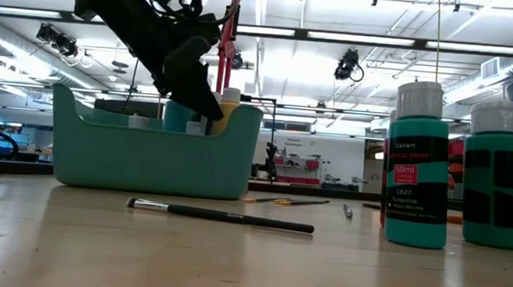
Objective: Pick & Place Paint Supplies
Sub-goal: Put the small red paint bottle into the green bin
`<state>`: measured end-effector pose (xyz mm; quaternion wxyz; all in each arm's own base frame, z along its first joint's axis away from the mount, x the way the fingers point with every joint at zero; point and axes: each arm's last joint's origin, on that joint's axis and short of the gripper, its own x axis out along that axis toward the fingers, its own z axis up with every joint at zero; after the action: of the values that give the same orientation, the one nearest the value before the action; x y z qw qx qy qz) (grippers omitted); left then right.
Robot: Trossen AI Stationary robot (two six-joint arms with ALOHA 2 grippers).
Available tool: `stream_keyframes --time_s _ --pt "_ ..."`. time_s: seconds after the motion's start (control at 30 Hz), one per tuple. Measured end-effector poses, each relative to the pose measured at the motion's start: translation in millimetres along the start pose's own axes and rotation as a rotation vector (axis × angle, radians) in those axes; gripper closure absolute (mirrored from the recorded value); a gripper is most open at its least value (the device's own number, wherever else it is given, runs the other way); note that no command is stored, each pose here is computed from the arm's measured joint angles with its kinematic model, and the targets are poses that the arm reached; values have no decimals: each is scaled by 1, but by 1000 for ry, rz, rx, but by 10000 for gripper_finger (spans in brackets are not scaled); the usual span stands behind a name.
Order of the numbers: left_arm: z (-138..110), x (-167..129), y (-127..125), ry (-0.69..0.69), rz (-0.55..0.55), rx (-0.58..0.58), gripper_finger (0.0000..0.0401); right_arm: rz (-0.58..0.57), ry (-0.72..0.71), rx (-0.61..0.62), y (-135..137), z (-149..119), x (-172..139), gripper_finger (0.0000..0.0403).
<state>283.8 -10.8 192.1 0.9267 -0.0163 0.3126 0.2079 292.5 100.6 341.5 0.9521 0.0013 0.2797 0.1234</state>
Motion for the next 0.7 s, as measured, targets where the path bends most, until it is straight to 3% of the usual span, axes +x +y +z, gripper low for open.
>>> stream_keyframes --time_s 0.27,0.47,0.7 --pt "6 -9 0 -39 -13 -12 344 -7 52 34 -1 -5 0 214" --pt "22 -43 -1 -160 -75 -39 344 -14 78 137 -1 -8 0 214" --pt "33 -83 -5 -283 -178 -68 344 -54 233 39 -5 -23 -2 214"
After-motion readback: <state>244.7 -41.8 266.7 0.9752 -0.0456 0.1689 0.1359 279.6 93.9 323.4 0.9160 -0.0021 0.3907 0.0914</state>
